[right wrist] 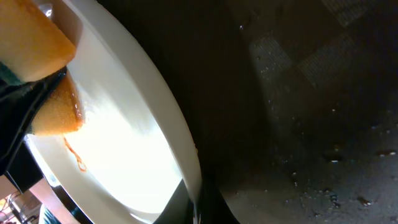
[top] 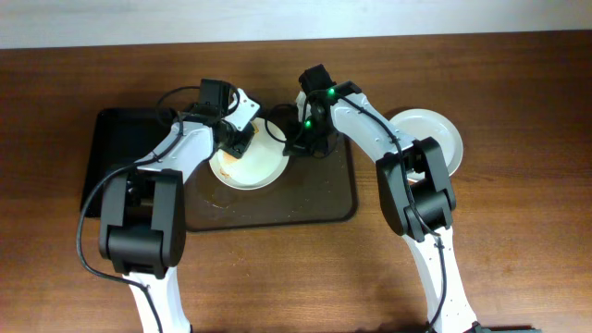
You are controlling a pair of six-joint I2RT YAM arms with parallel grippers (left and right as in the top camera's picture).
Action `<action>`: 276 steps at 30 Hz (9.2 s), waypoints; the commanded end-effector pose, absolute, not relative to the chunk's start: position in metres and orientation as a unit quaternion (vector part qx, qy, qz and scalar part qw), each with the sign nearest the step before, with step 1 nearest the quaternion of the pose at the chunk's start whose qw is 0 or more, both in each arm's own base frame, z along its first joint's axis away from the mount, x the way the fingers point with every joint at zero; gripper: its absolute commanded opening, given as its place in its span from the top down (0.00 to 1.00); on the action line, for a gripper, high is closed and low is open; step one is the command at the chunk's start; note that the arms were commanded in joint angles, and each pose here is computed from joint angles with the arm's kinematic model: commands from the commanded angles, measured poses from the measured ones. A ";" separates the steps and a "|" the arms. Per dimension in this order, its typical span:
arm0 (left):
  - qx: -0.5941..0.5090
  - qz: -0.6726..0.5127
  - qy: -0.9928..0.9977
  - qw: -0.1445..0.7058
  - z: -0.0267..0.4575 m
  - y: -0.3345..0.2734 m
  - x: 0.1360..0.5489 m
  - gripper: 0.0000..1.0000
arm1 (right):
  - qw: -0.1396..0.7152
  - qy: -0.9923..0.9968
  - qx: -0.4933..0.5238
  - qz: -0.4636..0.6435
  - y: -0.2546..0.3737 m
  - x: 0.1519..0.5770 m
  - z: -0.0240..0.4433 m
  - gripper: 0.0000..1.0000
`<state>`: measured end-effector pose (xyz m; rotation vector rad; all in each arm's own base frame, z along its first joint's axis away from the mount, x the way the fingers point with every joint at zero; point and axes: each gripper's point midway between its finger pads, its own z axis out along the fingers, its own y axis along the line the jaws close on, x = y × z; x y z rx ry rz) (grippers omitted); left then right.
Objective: Clean dirty plates on tray and stack at the side
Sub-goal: 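Scrub the last plate with the sponge in the left gripper, then lift the sponge away and raise the plate with the right gripper, then carry the plate right and stack it on the cleaned plates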
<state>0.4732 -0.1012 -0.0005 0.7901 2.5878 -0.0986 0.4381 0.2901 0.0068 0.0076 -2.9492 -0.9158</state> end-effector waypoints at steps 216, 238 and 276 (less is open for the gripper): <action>0.033 -0.145 0.971 0.188 0.074 -0.052 0.432 1.00 | -0.317 -0.935 -0.011 0.157 0.185 0.423 0.222 0.96; 0.031 -0.177 0.973 0.144 0.038 -0.062 0.427 1.00 | -0.548 -0.744 0.008 0.382 0.219 0.372 0.336 0.96; 0.034 -0.177 0.972 0.151 0.039 -0.063 0.430 1.00 | -0.093 -0.948 -0.305 -0.012 -0.090 0.411 0.067 0.96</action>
